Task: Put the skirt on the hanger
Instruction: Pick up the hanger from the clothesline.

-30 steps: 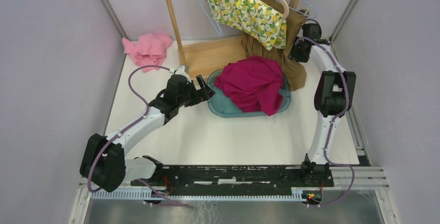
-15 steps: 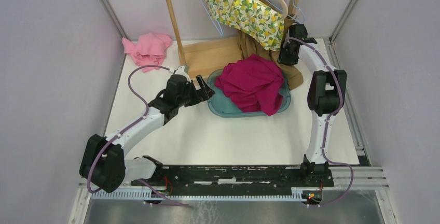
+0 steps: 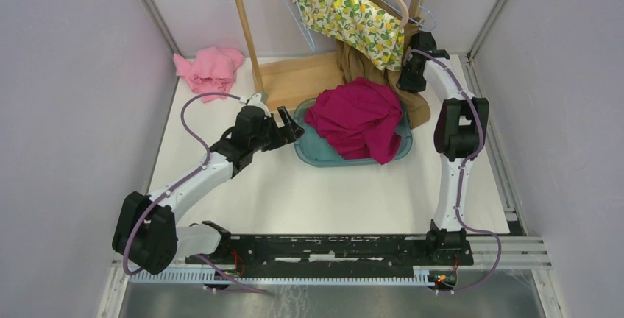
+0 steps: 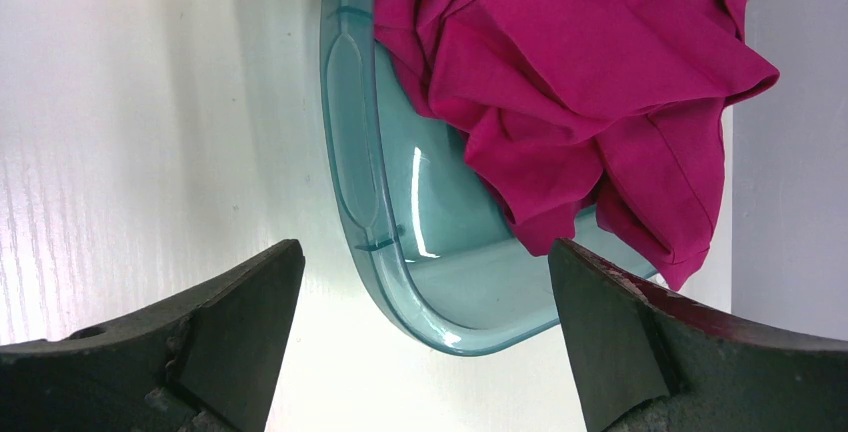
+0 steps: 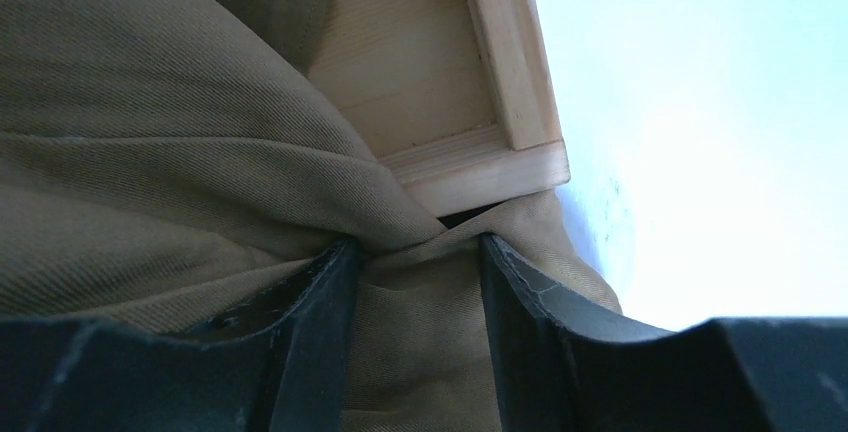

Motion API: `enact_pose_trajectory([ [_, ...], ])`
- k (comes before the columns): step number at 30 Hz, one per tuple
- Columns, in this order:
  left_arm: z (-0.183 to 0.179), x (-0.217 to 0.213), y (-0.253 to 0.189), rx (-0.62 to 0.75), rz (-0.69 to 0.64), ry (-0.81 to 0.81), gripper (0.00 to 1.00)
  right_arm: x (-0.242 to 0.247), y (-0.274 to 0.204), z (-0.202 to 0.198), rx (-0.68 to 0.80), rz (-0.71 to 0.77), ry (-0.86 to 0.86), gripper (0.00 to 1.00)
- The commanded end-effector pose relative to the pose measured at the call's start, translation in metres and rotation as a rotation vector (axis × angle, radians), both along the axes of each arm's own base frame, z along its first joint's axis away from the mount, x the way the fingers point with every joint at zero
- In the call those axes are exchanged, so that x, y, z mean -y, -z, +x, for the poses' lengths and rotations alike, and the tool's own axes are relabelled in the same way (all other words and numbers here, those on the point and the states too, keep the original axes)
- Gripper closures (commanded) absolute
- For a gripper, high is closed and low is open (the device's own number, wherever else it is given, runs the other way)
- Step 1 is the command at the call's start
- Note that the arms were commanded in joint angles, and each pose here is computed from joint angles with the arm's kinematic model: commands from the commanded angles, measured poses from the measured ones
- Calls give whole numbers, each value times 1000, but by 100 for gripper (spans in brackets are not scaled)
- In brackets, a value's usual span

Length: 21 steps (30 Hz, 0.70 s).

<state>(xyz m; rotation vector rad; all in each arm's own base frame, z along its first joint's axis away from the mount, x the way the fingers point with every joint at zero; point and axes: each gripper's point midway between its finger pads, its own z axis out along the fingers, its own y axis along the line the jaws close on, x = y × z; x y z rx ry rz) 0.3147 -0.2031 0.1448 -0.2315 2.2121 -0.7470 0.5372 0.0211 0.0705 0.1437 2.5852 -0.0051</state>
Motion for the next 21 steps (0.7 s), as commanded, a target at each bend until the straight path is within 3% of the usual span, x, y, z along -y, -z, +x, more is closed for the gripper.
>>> enact_pose_trajectory([
  [1,8,2,-24,68,-32,-6,1,12,38,1,-75,-19,33,48],
  [16,10,3,-23,62,-28,-7,1,64,32,1,19,41,195,45],
  [21,11,3,-22,59,-26,-4,1,61,40,5,-46,53,157,47],
])
